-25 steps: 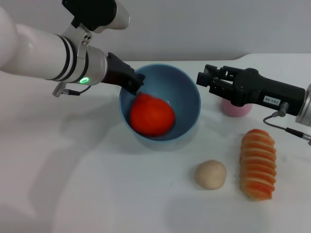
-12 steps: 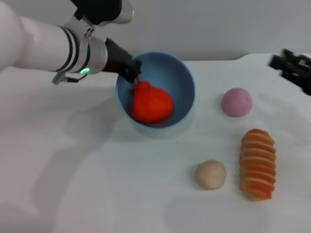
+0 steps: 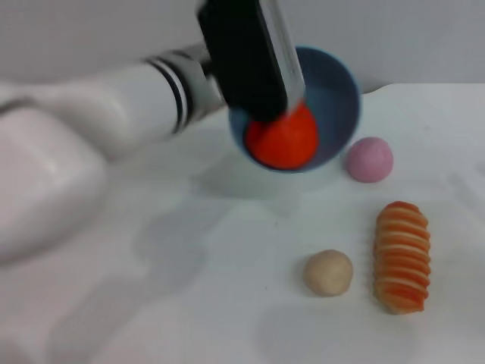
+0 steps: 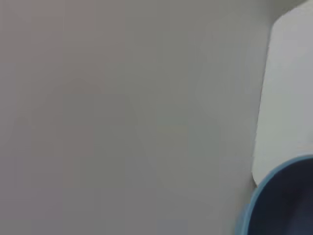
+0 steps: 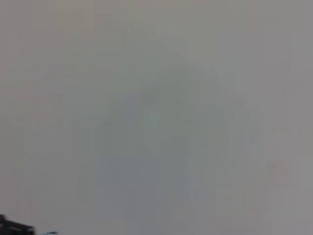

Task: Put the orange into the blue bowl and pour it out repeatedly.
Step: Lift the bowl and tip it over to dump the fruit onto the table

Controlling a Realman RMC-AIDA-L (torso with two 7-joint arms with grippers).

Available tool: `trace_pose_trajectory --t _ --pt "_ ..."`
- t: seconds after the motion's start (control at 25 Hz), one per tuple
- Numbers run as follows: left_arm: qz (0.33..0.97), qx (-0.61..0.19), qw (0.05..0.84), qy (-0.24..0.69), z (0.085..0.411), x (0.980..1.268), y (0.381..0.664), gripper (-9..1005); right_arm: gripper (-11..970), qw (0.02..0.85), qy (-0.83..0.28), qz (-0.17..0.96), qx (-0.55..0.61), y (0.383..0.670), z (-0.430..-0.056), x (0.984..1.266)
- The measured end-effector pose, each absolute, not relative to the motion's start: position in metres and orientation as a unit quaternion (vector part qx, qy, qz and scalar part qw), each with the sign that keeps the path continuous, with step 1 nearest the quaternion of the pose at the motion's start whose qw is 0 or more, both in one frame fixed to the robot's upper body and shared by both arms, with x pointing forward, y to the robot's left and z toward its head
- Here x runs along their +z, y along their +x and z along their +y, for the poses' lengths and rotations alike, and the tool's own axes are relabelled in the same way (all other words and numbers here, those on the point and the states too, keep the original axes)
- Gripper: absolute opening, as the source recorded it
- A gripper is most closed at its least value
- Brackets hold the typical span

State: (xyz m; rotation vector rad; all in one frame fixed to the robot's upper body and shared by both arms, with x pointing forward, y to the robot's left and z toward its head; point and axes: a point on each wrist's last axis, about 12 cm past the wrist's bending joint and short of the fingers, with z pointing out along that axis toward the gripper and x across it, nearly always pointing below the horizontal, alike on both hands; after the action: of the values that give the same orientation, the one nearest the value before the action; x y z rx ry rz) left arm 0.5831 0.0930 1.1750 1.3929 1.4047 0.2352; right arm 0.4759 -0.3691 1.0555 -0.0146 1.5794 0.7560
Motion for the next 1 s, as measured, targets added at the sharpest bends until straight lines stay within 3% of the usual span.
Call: trace_pose_trajectory --t 0.4,1.0 --pt "0.363 0.227 0.633 0.645 0.091 1.138 0.533 0 750 0.645 0.001 0.692 0.323 0.471 -0.366 1.047" --pt "0.245 0.336 0.637 0.649 0.104 1.107 0.512 -1 750 0.646 -0.001 0.690 0.327 0.479 -0.361 1.049"
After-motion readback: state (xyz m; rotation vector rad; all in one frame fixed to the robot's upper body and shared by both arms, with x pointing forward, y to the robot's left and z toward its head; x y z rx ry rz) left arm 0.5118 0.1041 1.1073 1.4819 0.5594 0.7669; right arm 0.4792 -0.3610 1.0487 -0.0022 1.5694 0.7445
